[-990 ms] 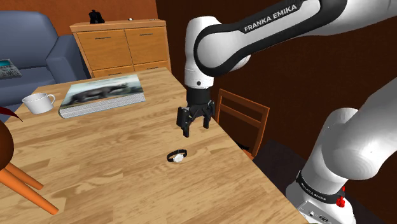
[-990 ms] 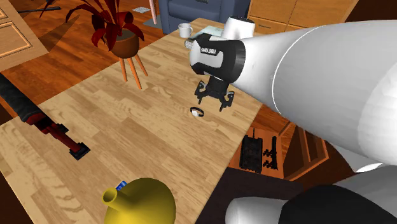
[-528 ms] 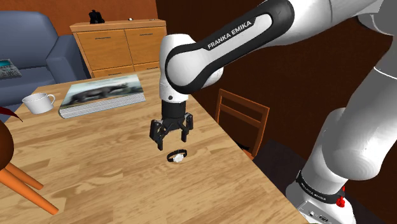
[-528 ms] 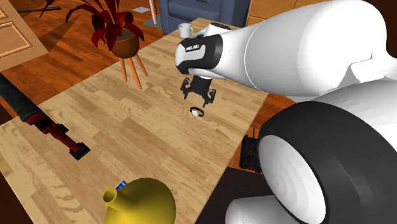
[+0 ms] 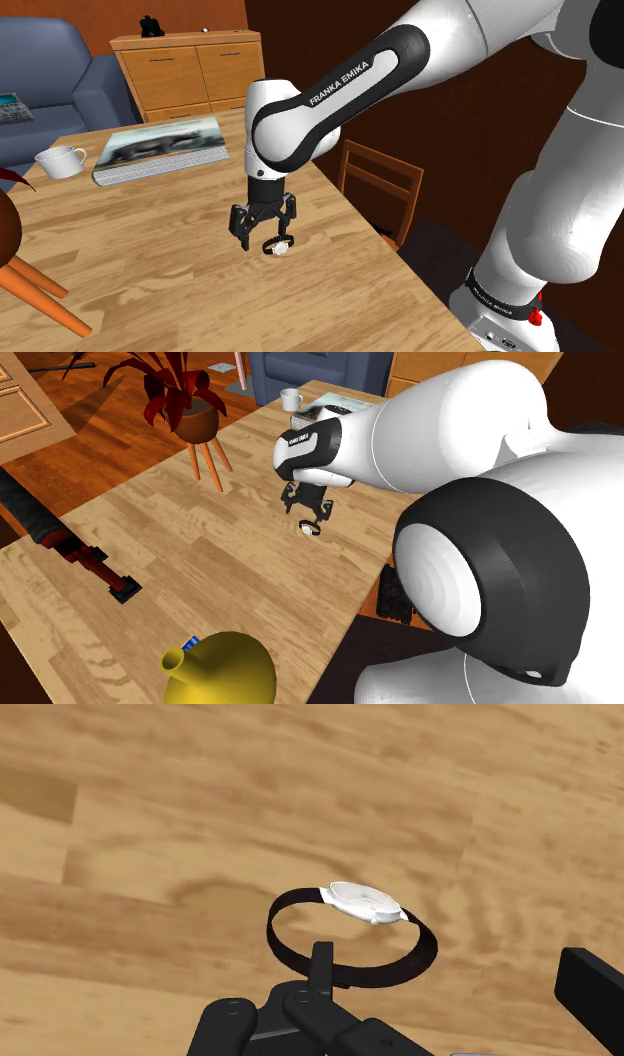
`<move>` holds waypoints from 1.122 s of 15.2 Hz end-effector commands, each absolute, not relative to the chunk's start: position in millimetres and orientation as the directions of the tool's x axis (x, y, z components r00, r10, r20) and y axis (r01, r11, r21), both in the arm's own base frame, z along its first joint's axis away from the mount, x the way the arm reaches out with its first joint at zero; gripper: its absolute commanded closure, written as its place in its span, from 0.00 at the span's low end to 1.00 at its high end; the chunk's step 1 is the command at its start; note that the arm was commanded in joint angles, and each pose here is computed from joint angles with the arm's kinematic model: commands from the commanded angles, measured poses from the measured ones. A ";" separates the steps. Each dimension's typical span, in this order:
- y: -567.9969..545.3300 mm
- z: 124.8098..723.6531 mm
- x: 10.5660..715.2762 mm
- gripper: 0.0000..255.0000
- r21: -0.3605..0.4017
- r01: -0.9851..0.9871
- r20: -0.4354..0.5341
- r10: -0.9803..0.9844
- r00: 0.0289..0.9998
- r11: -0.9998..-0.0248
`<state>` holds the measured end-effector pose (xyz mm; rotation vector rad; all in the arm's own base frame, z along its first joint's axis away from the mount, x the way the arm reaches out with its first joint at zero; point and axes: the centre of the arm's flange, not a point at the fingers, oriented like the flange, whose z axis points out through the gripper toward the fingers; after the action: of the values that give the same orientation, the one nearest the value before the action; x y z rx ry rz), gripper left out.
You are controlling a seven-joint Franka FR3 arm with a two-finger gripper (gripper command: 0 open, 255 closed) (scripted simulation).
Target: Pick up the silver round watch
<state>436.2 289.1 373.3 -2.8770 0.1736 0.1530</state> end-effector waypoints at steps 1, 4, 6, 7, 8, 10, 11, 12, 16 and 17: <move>289.2 364.3 436.3 0.00 -0.246 -0.131 -0.119 -0.105 0.987 -0.960; 289.8 363.7 436.3 1.00 -0.246 -0.131 -0.119 -0.105 0.987 -0.960; 289.7 363.7 436.5 1.00 -0.246 -0.131 -0.119 -0.105 0.987 -0.960; 289.7 363.7 436.5 1.00 -0.246 -0.131 -0.119 -0.105 0.987 -0.960; 289.7 363.7 436.4 1.00 -0.246 -0.131 -0.119 -0.105 0.987 -0.960; 289.7 363.8 436.1 1.00 -0.246 -0.131 -0.119 -0.105 0.987 -0.960; 289.7 363.9 436.0 1.00 -0.246 -0.131 -0.119 -0.105 0.987 -0.960; 289.2 364.3 436.3 1.00 -0.246 -0.131 -0.119 -0.105 0.987 -0.960; 289.2 385.4 436.3 1.00 -0.246 -0.131 -0.119 -0.105 0.987 -0.960; 289.2 390.7 436.3 1.00 -0.246 -0.131 -0.119 -0.105 0.987 -0.960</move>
<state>435.6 288.2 385.0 -2.8765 0.1735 0.1515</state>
